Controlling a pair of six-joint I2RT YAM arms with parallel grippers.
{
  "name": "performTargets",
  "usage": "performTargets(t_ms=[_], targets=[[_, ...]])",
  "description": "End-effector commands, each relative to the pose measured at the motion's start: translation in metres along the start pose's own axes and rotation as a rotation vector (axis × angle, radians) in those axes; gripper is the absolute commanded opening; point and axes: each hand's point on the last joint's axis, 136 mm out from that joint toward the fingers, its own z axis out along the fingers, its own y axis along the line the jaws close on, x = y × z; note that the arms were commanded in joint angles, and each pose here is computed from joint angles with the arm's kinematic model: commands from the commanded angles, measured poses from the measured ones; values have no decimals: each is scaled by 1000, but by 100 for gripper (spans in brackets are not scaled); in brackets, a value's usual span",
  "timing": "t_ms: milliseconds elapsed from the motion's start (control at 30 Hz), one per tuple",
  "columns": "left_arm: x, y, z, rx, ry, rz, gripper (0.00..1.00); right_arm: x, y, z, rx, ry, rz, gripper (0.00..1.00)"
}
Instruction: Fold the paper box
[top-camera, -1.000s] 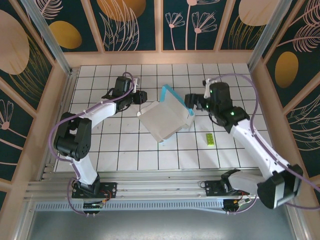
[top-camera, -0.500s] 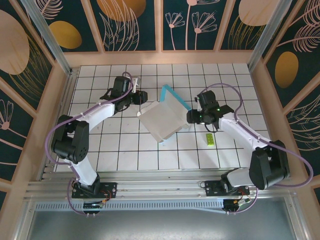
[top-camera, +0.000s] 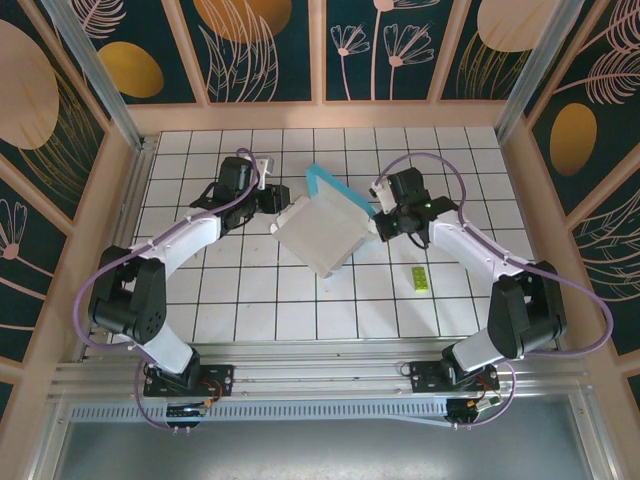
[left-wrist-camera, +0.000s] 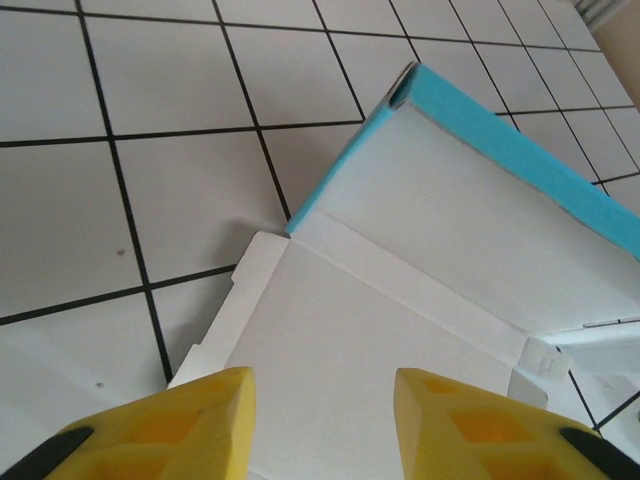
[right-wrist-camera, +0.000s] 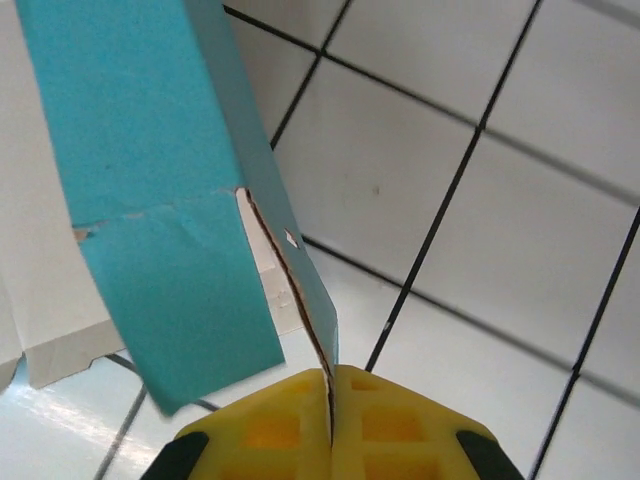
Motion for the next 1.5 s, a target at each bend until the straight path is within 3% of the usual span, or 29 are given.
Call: performTargets(t_ms=[0,67,233,400,500,567,700,767,967,1033,1100,1200,1267,1467], targets=[[-16,5,-21,-48,-72,-22,41,-33,1,-3,-10,-84,-410,2],[-21,8,-29,-64,-90,-46,40,-45,0,-2,-58,-114,-546,1],[-30,11,-48,-90,-125,-115,40,-63,-16,20,-167,-100,-658,0],[-29,17,-61,-124,-150,-181,40,-74,-32,59,-184,-28,-709,0],[-22,28,-61,-165,-138,-221,40,-89,-25,69,-178,-66,-686,0],[-18,32,-58,-174,-126,-256,39,-97,-24,69,-157,-115,-646,8],[-16,31,-50,-152,-108,-295,39,-102,-33,61,-36,-179,-620,34],[-17,33,-46,-153,-103,-305,40,-109,-30,47,-27,-237,-580,40],[-31,36,-33,-162,-93,-295,40,-125,-28,-6,-18,-442,-354,60],[-36,40,-29,-182,-90,-297,39,-135,-33,-27,-27,-519,-141,71],[-42,44,-26,-200,-93,-311,40,-143,-43,-42,-54,-552,179,74],[-48,51,-21,-223,-90,-353,39,-146,-34,-51,-258,-475,554,67],[-52,52,-16,-215,-90,-381,39,-147,-26,-45,-363,-383,704,62],[-66,49,-3,-115,-130,-457,44,-149,-27,-3,-363,-166,818,60]])
